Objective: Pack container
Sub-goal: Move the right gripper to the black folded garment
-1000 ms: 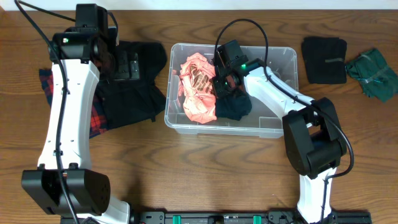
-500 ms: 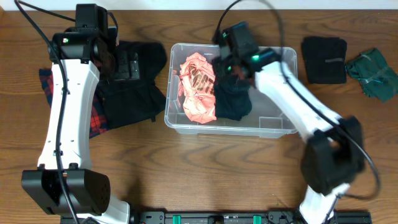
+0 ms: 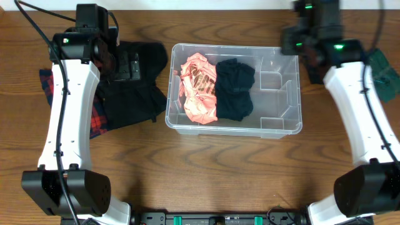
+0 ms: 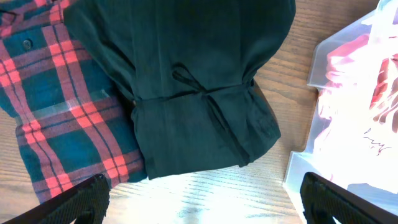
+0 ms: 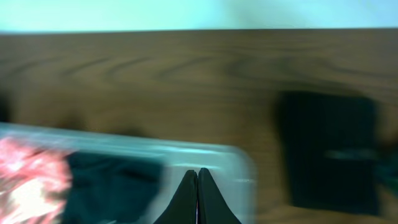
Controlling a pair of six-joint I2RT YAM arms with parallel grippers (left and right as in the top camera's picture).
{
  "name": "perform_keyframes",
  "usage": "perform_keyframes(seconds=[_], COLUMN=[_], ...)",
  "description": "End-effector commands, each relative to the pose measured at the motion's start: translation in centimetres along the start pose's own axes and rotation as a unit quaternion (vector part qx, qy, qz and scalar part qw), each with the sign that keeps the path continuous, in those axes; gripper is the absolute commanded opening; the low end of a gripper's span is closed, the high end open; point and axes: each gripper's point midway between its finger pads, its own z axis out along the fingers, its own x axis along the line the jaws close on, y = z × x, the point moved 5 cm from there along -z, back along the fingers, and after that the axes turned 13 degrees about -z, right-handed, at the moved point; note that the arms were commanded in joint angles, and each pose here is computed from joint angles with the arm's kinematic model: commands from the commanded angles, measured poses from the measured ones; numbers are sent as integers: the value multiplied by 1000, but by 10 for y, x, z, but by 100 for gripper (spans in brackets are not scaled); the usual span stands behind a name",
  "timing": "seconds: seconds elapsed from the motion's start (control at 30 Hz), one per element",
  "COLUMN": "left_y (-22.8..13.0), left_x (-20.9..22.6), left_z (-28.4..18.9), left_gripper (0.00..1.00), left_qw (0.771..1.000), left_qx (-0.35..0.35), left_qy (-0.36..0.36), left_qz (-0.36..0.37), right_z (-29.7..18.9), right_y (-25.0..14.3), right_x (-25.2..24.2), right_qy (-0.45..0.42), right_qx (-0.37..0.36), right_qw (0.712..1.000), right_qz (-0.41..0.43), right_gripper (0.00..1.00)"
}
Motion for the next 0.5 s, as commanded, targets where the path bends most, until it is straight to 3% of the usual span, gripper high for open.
perform_keyframes(seconds=[0.0,0.23,0.47], left_y=[4,4,4], left_x=[1,1,1], left_z=[-3,-3,-3], left_gripper=[98,98,98], left_qw=[1000,1000,1000], left_qx=[-7,-7,-7], left_qy=[4,4,4], left_qz=[-6,-6,-6], right_z=[8,49,120], right_y=[-12,-47,-87], right_x=[-53,-121,-140], right_qy=[-66,-107,-87], right_qx=[19,65,107], right_qw=[997,989,989], right_qz=[33,82,55], right_gripper=[1,1,1])
